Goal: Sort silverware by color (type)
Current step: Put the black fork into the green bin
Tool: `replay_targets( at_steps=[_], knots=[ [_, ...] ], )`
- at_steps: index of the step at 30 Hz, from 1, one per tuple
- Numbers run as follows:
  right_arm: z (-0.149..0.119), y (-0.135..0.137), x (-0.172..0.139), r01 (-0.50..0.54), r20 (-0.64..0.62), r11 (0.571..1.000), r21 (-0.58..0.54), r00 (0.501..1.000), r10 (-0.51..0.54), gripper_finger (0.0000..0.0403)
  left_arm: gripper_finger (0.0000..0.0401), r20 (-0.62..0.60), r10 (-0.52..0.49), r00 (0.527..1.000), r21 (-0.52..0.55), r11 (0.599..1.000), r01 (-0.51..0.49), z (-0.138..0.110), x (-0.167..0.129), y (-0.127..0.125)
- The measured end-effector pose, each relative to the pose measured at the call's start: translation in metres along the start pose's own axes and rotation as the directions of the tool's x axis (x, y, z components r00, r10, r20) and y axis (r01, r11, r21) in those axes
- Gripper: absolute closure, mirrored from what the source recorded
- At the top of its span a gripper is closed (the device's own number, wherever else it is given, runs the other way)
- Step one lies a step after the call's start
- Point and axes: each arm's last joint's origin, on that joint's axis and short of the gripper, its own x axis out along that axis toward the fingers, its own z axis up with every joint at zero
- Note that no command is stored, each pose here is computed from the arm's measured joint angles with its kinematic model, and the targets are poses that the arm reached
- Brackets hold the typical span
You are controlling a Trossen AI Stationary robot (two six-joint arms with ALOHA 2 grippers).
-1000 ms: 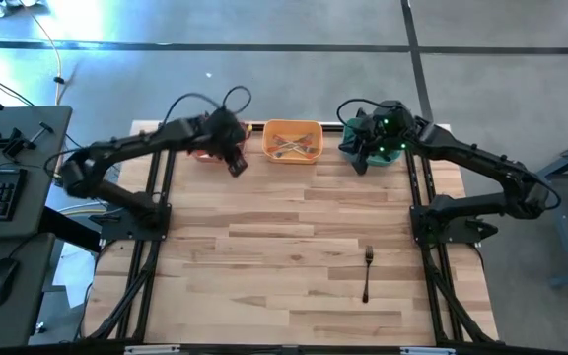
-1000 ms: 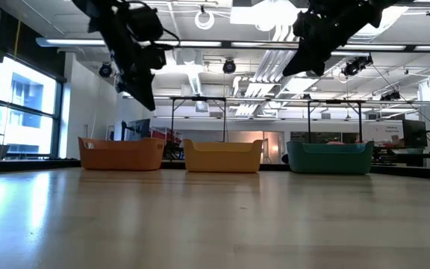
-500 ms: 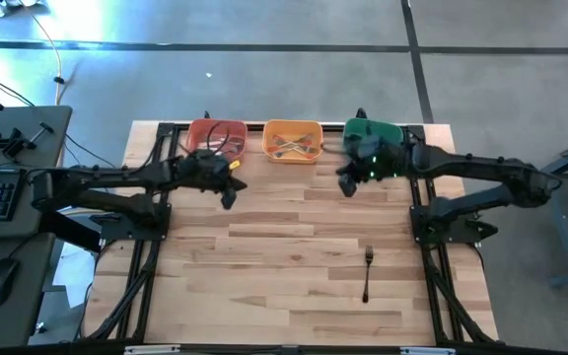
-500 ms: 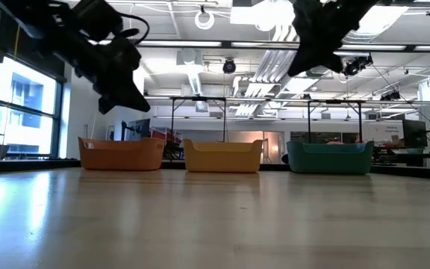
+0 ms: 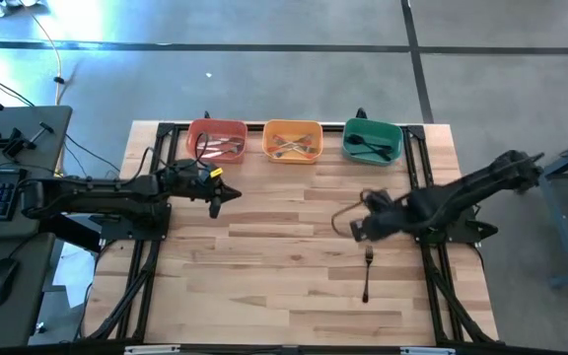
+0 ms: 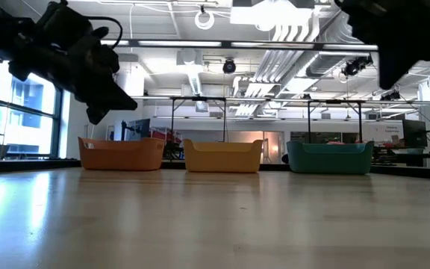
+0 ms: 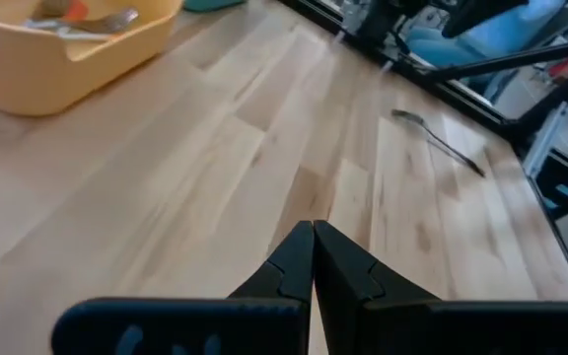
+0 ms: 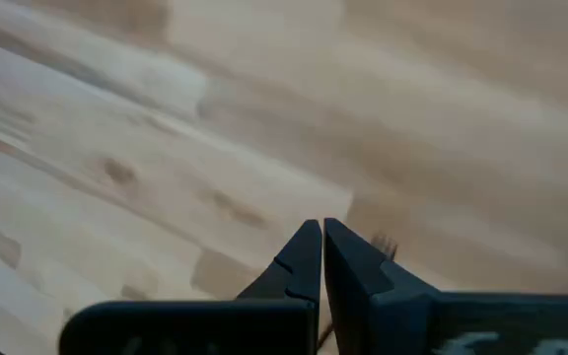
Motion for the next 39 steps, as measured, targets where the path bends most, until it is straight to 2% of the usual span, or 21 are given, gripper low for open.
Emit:
replay_targets(
  at_steps=[5, 10, 14, 20, 32, 39],
  knots=[
    [-0.033, 0.009, 0.02, 0.104, -0.097, 0.99, 0.091, 0.991, -0.095, 0.0388, 0.0401, -0.01, -0.009, 1.0, 0.023, 1.0, 0.009, -0.005, -0.001, 0.001],
    [-0.058, 0.016, 0.047, 0.253, -0.187, 0.954, 0.16, 0.957, -0.222, 0.0338, 0.0401, -0.011, -0.008, 1.0, 0.023, 1.0, 0.009, -0.009, -0.001, 0.003],
    [-0.067, 0.018, 0.064, 0.344, -0.22, 0.916, 0.205, 0.928, -0.3, 0.0287, 0.0401, -0.004, -0.011, 1.0, 0.033, 0.999, 0.011, -0.01, -0.001, 0.003],
    [-0.07, 0.018, 0.078, 0.403, -0.211, 0.876, 0.264, 0.911, -0.355, 0.0236, 0.0401, -0.005, -0.011, 1.0, 0.043, 0.999, 0.011, -0.01, -0.001, 0.003],
    [-0.068, 0.023, 0.095, 0.413, -0.202, 0.864, 0.286, 0.908, -0.367, 0.0229, 0.0401, -0.005, -0.01, 1.0, 0.069, 0.998, 0.01, -0.01, -0.001, 0.003],
    [-0.068, 0.025, 0.116, 0.462, -0.223, 0.833, 0.305, 0.885, -0.409, 0.0229, 0.0401, 0.002, 0.006, 1.0, 0.061, 0.998, -0.006, -0.009, -0.002, 0.006]
  ],
)
